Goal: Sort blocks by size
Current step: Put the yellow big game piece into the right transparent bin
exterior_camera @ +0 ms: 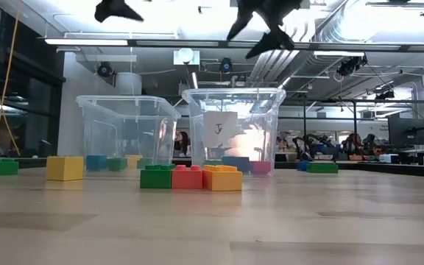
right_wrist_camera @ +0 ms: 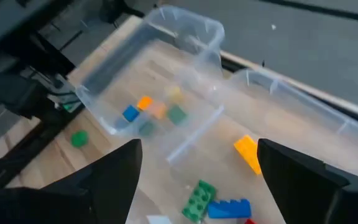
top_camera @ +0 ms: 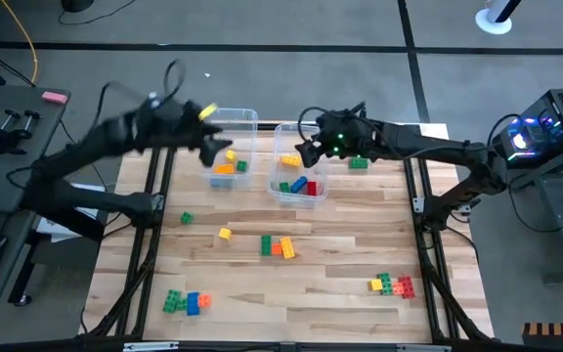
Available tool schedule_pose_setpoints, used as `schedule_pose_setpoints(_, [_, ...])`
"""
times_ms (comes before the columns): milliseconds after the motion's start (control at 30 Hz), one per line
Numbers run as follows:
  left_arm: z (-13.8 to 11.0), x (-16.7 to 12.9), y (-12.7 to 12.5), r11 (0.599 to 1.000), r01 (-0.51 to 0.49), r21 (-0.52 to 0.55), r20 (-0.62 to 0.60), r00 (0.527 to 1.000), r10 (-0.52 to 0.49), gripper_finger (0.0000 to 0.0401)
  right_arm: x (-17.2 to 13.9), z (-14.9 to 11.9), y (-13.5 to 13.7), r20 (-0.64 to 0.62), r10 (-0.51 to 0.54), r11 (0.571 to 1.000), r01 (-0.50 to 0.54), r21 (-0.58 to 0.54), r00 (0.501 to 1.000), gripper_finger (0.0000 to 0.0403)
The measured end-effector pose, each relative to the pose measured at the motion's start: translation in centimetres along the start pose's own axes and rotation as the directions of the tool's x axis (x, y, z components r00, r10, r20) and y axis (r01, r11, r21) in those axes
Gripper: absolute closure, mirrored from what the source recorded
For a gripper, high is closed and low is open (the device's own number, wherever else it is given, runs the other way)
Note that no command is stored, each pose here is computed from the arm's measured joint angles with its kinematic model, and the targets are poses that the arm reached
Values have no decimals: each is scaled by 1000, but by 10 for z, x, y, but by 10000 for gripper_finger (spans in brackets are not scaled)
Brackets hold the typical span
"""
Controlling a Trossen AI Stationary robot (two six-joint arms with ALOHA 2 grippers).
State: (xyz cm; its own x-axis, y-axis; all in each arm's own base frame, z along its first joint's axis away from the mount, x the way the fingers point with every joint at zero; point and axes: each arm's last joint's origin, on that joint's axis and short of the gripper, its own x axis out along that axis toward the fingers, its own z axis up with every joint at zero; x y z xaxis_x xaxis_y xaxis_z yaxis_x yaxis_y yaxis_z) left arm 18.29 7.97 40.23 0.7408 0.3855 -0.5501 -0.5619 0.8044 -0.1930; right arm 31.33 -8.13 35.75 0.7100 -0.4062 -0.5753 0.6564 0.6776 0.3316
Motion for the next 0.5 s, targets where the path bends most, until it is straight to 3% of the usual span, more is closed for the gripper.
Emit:
schedule_pose_setpoints(100, [24,25,25,986,-137,92,-292,943,158,163,-4,4,1,13,8,1000,-8,-6,1000,88])
schedule_pose_setpoints(200, [28,67,51,971,-142,193,-559,797,228,169,-5,4,2,9,8,1000,-8,-8,1000,87])
schedule_pose_setpoints(333, [12,119,71,970,-92,225,-750,620,233,171,-3,-4,3,-25,1,1000,-2,-25,1000,87])
schedule_pose_setpoints(400, [2,139,74,968,-61,245,-772,591,232,171,-3,-8,3,-49,-7,999,6,-37,999,87])
schedule_pose_setpoints(500, [-7,164,76,960,-51,275,-756,606,248,171,-4,-12,5,-69,-14,999,10,-50,997,87])
